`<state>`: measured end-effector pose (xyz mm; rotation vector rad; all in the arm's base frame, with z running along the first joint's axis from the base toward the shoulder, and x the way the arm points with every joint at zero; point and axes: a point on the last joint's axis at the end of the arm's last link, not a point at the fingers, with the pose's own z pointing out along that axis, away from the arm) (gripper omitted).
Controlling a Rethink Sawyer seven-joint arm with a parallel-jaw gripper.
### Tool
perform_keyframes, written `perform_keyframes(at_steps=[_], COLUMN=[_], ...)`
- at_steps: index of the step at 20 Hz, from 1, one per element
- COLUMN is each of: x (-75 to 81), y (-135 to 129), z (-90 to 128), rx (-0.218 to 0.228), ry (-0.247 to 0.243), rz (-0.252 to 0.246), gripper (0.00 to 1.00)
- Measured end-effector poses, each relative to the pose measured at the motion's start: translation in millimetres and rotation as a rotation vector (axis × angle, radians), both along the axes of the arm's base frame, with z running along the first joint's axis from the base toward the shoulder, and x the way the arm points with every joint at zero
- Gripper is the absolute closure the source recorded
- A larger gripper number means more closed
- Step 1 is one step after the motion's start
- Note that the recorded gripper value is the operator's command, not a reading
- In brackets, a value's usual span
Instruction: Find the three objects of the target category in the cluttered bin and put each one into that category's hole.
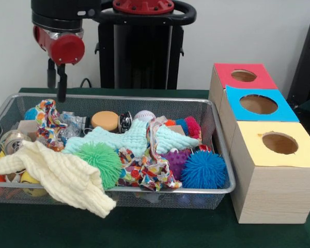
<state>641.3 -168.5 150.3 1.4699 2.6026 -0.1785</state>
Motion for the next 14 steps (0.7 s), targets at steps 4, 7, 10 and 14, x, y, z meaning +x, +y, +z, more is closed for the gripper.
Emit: perform_keyframes(at_steps=[4, 7, 10, 14], x=[-1.2, -4.9, -8.1, -12.1], y=[15.4, 23.3, 26.3, 27.3], z=[-3.3, -8.0, -13.1, -19.9], rx=[0.004, 0.006, 0.003, -0.004], ry=[0.008, 0.005, -0.014, -0.049], rz=[0.021, 0.031, 0.038, 0.043], gripper=[0.0, 0.0, 0.0, 0.0])
